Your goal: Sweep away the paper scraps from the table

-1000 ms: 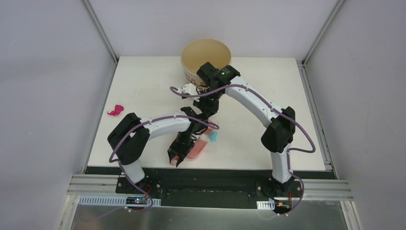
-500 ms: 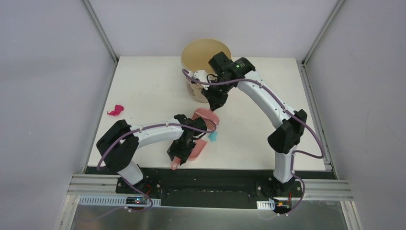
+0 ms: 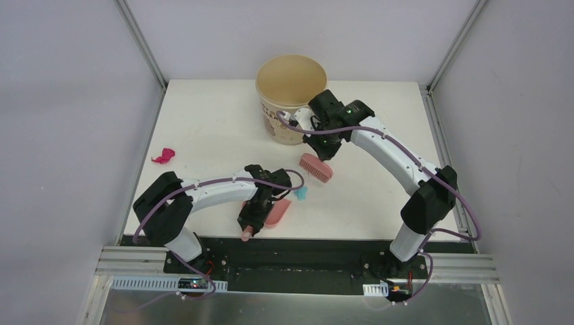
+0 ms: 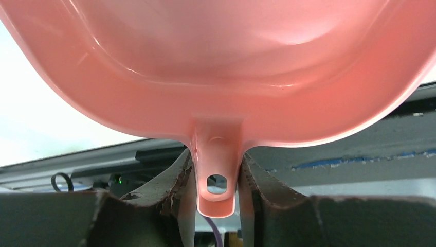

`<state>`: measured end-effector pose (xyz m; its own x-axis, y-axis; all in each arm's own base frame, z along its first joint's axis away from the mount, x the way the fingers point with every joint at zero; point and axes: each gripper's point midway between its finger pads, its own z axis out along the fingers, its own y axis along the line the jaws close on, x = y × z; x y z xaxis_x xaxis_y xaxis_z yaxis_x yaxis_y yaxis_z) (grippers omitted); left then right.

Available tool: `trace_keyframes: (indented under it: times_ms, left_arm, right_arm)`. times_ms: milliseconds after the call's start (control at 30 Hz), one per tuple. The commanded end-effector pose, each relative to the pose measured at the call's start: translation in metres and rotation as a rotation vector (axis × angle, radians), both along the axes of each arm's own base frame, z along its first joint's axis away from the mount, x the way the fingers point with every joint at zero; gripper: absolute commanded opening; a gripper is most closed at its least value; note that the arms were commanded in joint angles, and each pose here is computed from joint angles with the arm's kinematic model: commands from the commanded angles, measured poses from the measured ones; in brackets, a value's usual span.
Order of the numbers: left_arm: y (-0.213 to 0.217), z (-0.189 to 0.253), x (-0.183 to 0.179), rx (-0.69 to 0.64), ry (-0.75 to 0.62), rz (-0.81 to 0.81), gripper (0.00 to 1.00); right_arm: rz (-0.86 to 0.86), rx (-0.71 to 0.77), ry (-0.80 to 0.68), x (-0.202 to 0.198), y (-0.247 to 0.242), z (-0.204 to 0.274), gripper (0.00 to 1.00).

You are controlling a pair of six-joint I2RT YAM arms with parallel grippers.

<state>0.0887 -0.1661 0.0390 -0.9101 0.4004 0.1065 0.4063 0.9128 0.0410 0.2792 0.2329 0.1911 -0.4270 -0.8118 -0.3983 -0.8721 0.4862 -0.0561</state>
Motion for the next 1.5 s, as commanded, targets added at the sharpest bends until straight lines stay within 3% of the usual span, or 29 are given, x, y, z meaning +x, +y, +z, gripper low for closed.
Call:
trace_keyframes:
  times_ms: [0, 67, 300, 467, 633, 800, 867, 1033, 1133, 1233, 1467]
  left_arm:
    - [-0.005, 0.021, -0.014, 0.021, 0.090, 0.028, 0.09]
    - [-0.005, 0.028, -0.023, 0.024, 0.149, 0.024, 0.00]
    - [0.003, 0.041, -0.041, 0.073, 0.283, -0.021, 0.00]
    - [-0.001, 0.030, -0.030, 0.104, 0.266, -0.056, 0.00]
    - [-0.010, 0.011, -0.015, 0.111, 0.232, -0.082, 0.00]
    - [-0.021, 0.005, 0.004, 0.086, 0.143, -0.094, 0.00]
    - [-0.022, 0.007, 0.008, 0.075, 0.115, -0.092, 0.00]
    - [-0.013, 0.016, 0.006, 0.058, 0.056, -0.052, 0.00]
    - [-0.004, 0.023, -0.006, 0.028, 0.051, -0.017, 0.00]
    - [0.004, 0.031, -0.025, 0.001, 0.092, 0.024, 0.00]
    - [0.024, 0.040, -0.058, 0.055, 0.235, 0.065, 0.00]
  right_arm:
    - [-0.110, 0.032, -0.118, 0.026, 0.002, 0.011, 0.00]
    - [-0.147, 0.024, -0.123, 0.032, 0.003, 0.008, 0.00]
    - [-0.250, 0.045, -0.046, 0.027, 0.017, -0.012, 0.00]
    - [-0.210, 0.088, 0.070, -0.001, 0.049, -0.029, 0.00]
    - [-0.164, 0.200, 0.284, -0.039, 0.080, -0.022, 0.00]
    - [-0.231, 0.320, 0.515, -0.062, 0.092, -0.005, 0.00]
    - [-0.246, 0.367, 0.541, -0.061, 0.093, 0.006, 0.00]
    - [-0.225, 0.428, 0.456, -0.042, 0.084, 0.037, 0.00]
    - [-0.235, 0.397, 0.283, -0.019, 0.069, 0.049, 0.00]
    - [-0.215, 0.349, 0.129, 0.003, 0.058, 0.058, 0.00]
    - [-0.196, 0.294, -0.035, 0.049, 0.063, 0.058, 0.00]
